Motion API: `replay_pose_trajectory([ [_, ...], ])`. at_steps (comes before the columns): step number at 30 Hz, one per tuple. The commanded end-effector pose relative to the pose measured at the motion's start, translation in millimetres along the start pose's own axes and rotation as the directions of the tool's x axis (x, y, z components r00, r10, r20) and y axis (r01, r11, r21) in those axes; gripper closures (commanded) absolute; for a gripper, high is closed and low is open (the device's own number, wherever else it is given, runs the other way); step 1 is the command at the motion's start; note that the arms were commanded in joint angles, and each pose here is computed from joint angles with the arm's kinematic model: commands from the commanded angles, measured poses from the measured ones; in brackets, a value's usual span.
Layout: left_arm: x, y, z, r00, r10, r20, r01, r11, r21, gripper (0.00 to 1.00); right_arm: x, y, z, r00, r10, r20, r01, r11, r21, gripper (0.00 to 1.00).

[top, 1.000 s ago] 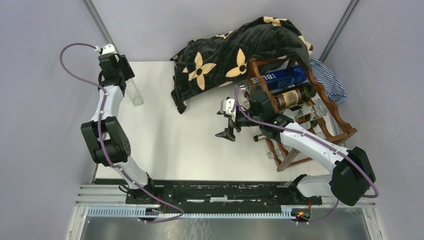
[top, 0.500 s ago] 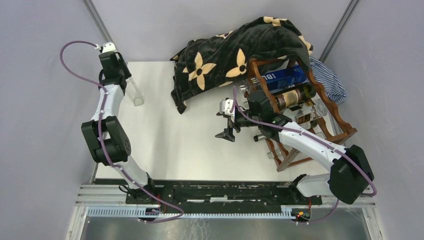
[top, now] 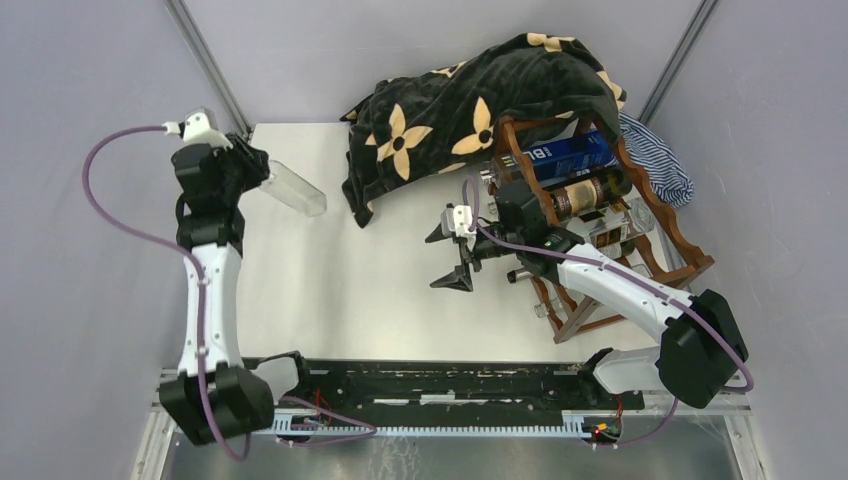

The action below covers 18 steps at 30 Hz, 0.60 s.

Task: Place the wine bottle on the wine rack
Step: Pick up the wine bottle from the center of the board.

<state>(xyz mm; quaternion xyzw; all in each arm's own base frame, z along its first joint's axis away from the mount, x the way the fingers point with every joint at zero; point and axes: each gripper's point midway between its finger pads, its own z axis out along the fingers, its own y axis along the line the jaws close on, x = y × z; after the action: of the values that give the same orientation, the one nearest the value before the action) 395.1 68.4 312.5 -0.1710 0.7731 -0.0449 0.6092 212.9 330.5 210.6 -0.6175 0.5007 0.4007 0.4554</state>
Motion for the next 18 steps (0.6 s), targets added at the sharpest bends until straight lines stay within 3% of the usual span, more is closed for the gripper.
replay_pose_trajectory([
  [1, 25.8, -62.7, -47.1, 0.976, -0.189, -0.109, 0.213, 0.929, 0.303, 0.98, -25.4, 18.2, -0.5, 0.994, -0.046, 0.098, 0.057, 0.992, -0.11, 0.02],
  [7, 67.3, -107.6, -102.9, 0.902, -0.309, -0.301, 0.426, 0.751, 0.504, 0.98, -29.5, 20.0, -0.4, 0.994, -0.03, 0.109, 0.043, 0.991, -0.126, 0.02],
  [18, 101.1, -129.7, -151.4, 0.83, -0.416, -0.372, 0.558, 0.652, 0.513, 0.98, -10.2, 2.2, 4.1, 0.999, 0.011, 0.031, -0.01, 0.999, -0.041, 0.02],
])
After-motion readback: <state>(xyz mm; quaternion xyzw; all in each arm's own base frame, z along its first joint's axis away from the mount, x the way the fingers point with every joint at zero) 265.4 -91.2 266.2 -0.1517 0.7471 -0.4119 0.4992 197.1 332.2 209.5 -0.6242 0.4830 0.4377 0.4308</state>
